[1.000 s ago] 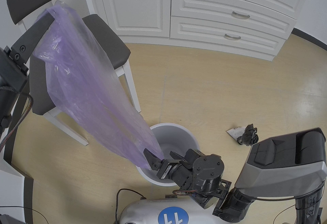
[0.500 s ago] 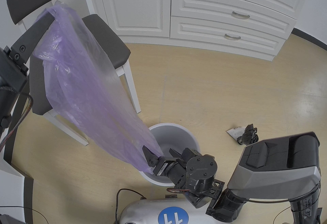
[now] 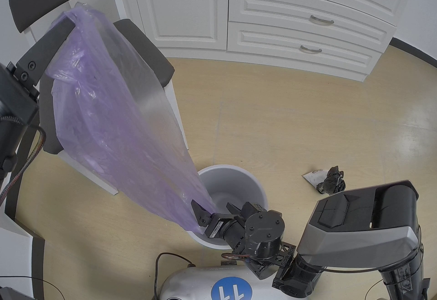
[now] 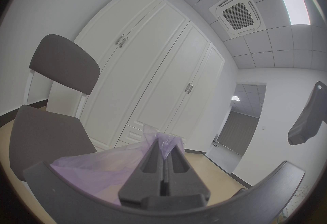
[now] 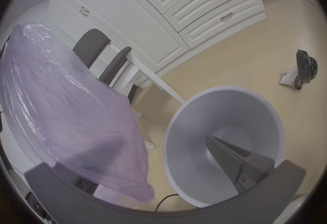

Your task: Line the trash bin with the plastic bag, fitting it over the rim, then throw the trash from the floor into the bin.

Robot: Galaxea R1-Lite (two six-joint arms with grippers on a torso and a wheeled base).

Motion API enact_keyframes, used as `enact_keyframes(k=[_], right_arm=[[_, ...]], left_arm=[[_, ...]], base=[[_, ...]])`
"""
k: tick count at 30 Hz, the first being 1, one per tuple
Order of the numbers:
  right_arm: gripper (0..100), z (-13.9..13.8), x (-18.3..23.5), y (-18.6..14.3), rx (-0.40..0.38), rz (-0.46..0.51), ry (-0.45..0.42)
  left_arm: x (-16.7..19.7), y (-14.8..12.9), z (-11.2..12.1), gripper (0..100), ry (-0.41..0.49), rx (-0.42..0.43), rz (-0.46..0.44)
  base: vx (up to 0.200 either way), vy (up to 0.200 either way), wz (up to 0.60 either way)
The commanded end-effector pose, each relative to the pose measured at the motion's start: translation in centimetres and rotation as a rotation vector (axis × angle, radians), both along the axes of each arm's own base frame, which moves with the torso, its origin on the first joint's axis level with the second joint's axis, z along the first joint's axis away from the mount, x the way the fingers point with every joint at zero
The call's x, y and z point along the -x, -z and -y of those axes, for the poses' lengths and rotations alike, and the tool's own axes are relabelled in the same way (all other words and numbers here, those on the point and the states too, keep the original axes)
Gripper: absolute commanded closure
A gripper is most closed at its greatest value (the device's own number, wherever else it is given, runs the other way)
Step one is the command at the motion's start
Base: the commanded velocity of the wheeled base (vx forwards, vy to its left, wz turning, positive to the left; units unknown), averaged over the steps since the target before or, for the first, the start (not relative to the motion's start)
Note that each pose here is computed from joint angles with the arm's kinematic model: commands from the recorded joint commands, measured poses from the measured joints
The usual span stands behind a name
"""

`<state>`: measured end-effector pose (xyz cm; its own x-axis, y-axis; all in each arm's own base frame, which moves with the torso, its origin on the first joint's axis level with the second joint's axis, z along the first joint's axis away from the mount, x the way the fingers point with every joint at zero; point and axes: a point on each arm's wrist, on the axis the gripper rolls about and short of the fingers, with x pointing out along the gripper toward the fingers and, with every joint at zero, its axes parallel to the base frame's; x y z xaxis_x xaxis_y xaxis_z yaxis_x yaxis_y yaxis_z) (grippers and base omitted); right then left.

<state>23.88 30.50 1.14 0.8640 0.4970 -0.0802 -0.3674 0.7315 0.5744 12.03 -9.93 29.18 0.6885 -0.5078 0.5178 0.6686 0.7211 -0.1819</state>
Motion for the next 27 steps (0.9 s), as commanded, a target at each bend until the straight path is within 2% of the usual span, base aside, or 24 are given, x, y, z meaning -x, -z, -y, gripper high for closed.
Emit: enact_keyframes(k=[1, 17, 18, 27], right_arm=[[0, 0.0, 0.0, -0.2, -0.015, 0.011, 0.000], [0, -0.1, 0.0, -0.5, -0.022, 0.016, -0.001], [100, -0.1, 0.0, -0.6, -0.023, 0.017, -0.001], [100, 0.2, 0.2, -3.2, -0.062, 0.065, 0.026]], left_arm=[[0.0, 0.0, 0.0, 100, 0.000, -0.001, -0.002], [-0.1, 0.0, 0.1, 100, 0.007, 0.008, -0.008], [-0.1, 0.0, 0.1, 100, 0.007, 0.008, -0.008], [-0.3, 0.2, 0.3, 100, 0.016, 0.010, -0.025]], base=[[0.000, 0.000, 0.00], [0.000, 0.000, 0.00], [0.000, 0.000, 0.00], [0.000, 0.000, 0.00]])
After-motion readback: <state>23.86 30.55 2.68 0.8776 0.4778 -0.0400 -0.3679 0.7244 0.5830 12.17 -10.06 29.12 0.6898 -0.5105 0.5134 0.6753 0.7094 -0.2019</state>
